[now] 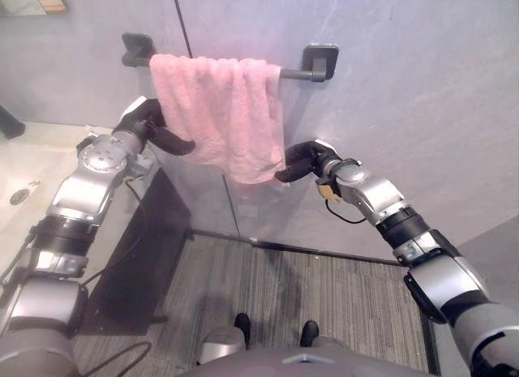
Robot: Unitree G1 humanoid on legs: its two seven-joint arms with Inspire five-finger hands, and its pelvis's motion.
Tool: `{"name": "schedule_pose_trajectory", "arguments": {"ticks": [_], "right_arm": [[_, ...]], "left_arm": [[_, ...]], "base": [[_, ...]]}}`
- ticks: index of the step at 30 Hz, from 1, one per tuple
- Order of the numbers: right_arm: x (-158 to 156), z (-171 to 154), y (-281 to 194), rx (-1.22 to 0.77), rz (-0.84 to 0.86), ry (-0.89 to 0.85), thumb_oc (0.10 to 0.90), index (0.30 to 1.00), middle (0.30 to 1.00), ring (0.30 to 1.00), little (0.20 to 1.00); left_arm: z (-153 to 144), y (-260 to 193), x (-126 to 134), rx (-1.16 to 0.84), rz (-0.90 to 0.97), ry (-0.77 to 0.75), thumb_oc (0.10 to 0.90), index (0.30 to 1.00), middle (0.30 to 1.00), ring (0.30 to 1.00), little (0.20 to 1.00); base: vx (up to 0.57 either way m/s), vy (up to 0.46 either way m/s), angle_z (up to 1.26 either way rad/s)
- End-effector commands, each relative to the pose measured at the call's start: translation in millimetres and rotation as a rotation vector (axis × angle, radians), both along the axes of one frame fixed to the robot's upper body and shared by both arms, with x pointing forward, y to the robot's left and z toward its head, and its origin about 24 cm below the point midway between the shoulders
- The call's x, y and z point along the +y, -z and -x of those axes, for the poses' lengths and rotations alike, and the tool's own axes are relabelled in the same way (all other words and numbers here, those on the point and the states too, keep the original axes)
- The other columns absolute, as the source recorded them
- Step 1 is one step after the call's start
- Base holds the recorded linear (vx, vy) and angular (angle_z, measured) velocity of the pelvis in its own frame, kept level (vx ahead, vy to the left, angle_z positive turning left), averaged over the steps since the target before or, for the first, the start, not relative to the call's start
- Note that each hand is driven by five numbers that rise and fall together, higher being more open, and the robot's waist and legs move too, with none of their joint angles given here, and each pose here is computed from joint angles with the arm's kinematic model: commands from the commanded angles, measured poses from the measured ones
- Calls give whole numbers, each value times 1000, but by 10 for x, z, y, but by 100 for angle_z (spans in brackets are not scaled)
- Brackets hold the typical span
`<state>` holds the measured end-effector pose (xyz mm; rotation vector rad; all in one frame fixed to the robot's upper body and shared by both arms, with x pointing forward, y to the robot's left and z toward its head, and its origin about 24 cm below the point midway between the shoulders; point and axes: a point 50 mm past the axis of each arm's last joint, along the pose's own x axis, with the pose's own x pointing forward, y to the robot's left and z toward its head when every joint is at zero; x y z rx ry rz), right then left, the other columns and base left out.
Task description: Organize the bathroom.
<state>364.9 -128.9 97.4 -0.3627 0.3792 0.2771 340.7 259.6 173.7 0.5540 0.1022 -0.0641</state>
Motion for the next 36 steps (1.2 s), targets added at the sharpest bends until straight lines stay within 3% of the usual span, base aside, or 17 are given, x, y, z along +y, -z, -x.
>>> {"name": "schedule_pose_trajectory", "arguments": {"ticks": [1,4,10,19,36], "right_arm": [[-99,-317,-799,-219,-81,154,800,900,900,900,900],[-6,-257,-488,6,-220,121,800,900,900,900,900],[181,-109,-40,189,-286,81,800,900,900,900,900],[317,-148,-154,80,-345,37,800,900,900,900,900],[262,-262,-830,-205,-212,-20,800,900,900,900,900]], "left_arm": [[-58,-552,-81,-241,-86,44,800,900,900,900,900],[-35,-524,-39,-237,-103,23,800,900,900,900,900],[-6,-539,-58,-249,-116,19,800,900,900,900,900],[10,-411,-101,-232,-129,20,800,900,900,900,900],[70,-148,-140,-182,-123,23,800,900,900,900,900]], "base": [[34,-34,-5],[30,-43,-5],[18,-26,-5],[18,-5,-1],[0,0,0]]}}
